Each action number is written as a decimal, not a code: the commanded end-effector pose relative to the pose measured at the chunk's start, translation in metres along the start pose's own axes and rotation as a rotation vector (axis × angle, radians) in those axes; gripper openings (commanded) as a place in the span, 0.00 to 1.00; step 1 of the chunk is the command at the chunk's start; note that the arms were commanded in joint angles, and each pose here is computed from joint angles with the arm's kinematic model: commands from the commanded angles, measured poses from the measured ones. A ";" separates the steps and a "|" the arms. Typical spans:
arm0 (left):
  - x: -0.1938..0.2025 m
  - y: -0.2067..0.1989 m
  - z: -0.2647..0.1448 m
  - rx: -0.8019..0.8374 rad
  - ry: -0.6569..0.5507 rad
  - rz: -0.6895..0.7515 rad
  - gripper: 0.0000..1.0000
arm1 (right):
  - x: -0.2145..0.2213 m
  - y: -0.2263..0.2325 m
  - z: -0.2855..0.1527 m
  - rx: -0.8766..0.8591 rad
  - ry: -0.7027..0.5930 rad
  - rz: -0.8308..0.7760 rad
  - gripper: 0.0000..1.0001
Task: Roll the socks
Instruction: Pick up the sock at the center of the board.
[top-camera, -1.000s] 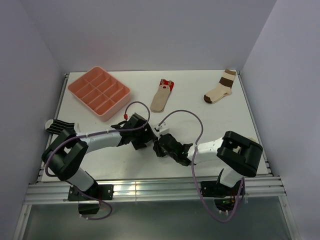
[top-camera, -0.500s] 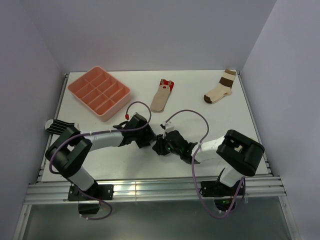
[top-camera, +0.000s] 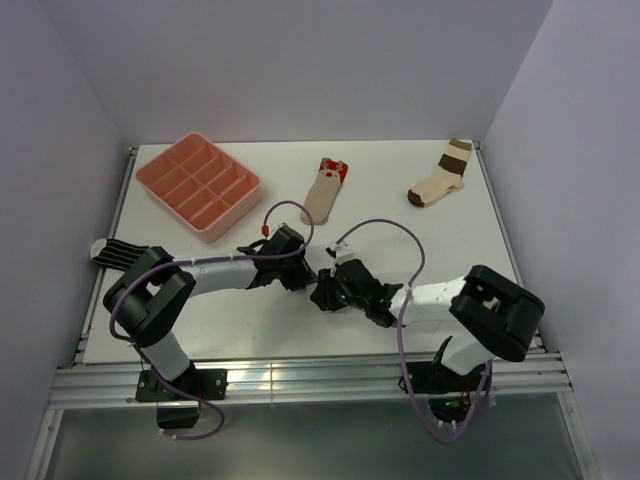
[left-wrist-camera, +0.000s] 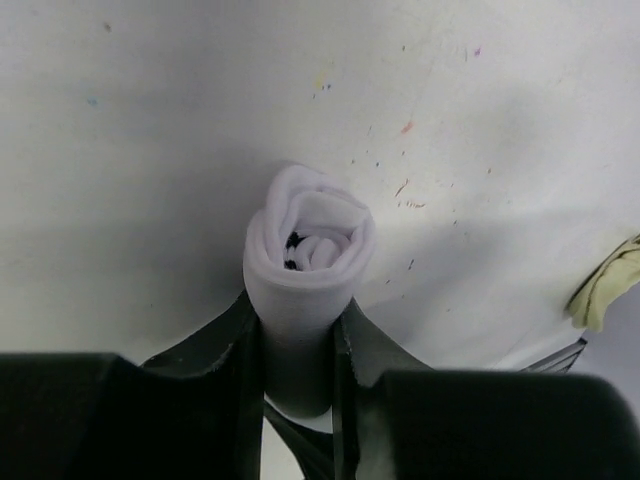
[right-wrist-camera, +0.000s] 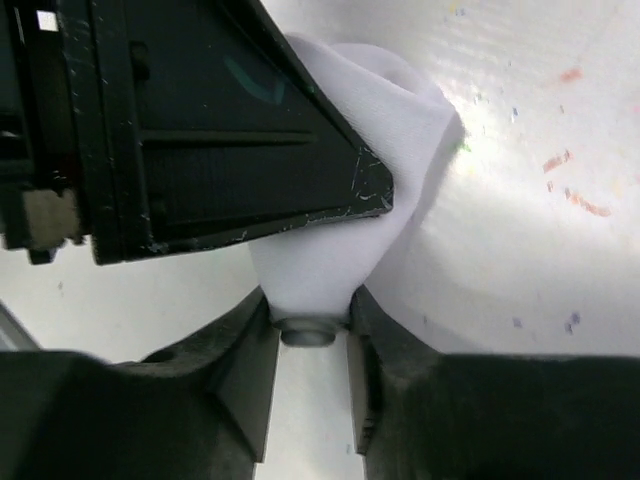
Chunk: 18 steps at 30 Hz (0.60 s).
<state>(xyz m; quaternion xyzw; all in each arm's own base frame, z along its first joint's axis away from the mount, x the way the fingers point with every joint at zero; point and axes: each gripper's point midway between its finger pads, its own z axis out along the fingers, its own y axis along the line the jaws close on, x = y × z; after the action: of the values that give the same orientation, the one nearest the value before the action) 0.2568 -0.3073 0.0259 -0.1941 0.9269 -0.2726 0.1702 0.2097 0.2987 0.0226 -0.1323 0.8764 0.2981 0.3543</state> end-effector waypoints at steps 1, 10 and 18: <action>-0.007 0.069 -0.006 -0.285 -0.060 0.114 0.00 | -0.008 0.005 -0.021 -0.002 0.005 -0.010 0.40; -0.092 -0.009 -0.059 -0.226 -0.308 0.306 0.00 | -0.080 0.025 -0.087 -0.022 -0.081 -0.073 0.64; -0.190 -0.052 -0.125 -0.182 -0.503 0.455 0.00 | -0.136 0.027 -0.156 -0.022 -0.188 -0.132 0.85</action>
<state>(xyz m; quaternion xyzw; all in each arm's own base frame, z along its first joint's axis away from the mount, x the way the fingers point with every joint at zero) 0.3578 -0.2394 0.1345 -0.0862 0.9223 -0.1157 0.3586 0.2179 0.2447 0.1969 -0.1410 0.8299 0.3055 0.4450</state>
